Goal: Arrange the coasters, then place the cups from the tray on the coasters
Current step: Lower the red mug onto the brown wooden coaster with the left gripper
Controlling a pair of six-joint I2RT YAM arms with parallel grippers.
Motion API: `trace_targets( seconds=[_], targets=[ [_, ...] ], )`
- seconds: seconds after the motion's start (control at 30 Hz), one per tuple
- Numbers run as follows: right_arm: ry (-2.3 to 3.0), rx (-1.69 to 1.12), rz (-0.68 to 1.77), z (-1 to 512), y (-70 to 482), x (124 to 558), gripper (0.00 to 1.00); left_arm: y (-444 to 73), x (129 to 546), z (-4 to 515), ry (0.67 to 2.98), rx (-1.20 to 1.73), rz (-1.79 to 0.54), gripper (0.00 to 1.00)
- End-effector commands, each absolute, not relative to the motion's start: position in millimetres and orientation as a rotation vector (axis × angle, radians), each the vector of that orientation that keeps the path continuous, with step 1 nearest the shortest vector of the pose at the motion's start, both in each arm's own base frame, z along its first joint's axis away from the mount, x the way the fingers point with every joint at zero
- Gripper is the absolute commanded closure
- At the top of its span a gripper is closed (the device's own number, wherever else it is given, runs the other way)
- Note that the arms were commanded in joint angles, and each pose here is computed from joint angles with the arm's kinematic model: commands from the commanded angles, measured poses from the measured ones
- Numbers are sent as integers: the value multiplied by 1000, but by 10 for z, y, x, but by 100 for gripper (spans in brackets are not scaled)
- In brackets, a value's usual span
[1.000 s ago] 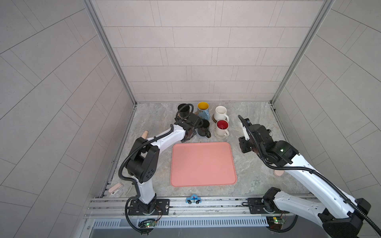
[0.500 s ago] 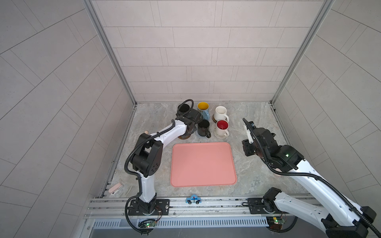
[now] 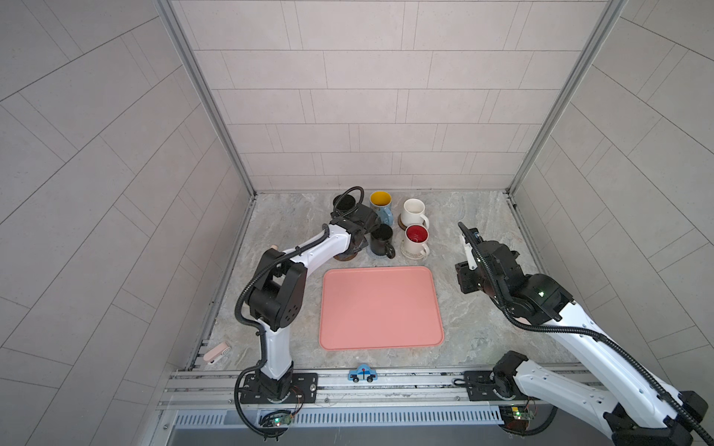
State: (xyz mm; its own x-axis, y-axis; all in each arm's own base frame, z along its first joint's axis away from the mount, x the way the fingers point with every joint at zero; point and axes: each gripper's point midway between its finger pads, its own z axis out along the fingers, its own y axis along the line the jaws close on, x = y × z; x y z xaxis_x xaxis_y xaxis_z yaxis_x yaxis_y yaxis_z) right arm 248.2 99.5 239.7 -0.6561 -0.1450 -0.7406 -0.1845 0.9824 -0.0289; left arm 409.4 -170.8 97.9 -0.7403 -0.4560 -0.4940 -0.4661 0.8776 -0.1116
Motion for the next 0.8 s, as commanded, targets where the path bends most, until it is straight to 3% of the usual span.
trace_targets(
  seconds=[0.0, 0.77],
  targets=[
    [2293, -194, 51, 2407, 935, 2460, 64, -1639, 4216, 1192, 2444, -668, 56, 93],
    [2301, -191, 31, 2373, 898, 2434, 64, -1657, 4099, 905, 2491, -711, 57, 93]
  ],
)
